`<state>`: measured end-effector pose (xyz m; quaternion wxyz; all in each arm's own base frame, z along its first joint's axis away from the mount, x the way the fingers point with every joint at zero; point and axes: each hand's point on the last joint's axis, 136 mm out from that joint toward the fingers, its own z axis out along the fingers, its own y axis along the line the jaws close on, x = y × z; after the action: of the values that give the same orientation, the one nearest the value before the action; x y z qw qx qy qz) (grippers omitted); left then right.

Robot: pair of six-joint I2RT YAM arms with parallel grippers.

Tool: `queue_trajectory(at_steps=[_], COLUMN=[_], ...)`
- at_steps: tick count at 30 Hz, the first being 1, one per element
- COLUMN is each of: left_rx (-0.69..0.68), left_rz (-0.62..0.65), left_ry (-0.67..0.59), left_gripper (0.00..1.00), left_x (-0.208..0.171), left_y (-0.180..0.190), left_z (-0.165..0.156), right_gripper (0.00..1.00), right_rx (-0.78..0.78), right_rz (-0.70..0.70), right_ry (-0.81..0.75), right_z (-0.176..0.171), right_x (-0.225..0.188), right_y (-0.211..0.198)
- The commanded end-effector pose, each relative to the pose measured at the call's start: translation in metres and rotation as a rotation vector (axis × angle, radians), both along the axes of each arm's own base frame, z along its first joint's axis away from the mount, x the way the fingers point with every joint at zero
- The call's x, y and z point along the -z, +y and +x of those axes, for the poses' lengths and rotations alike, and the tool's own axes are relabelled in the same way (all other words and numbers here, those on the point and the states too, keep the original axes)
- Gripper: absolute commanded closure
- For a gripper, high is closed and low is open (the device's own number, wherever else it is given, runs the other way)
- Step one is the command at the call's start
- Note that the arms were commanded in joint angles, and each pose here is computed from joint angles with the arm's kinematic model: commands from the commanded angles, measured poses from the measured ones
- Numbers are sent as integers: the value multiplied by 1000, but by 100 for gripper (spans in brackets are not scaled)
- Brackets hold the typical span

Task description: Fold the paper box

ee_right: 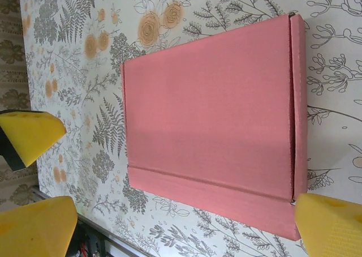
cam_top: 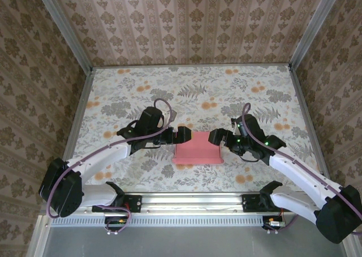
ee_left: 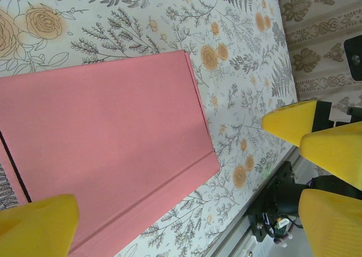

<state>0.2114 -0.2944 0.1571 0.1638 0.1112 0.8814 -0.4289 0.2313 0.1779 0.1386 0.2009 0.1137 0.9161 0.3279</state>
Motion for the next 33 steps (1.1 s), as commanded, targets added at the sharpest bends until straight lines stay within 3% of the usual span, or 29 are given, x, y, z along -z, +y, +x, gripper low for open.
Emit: queue_trajectory(at_steps=[1,6,20,28,33], left_rx=[5,-24,-53,-42,-38], left_rz=[16,100,142,148,161], left_ry=[3,33,144,140,135], left_gripper=[0,0,0,0,0], left_x=[0,29,88,91,90], left_y=[-3,11,8,2,3], left_z=[1,-3,-12,-10,-10], right_gripper=[0,0,0,0,0], right_rx=[2,-28,-159,-196,-162], right_rz=[12,-46,-127,-91,-141], right_ry=[-9,20,24,49,64], right_z=[6,2,12,12,14], right_x=[-8,16,56,67,74], right_y=[2,-1,9,20,11])
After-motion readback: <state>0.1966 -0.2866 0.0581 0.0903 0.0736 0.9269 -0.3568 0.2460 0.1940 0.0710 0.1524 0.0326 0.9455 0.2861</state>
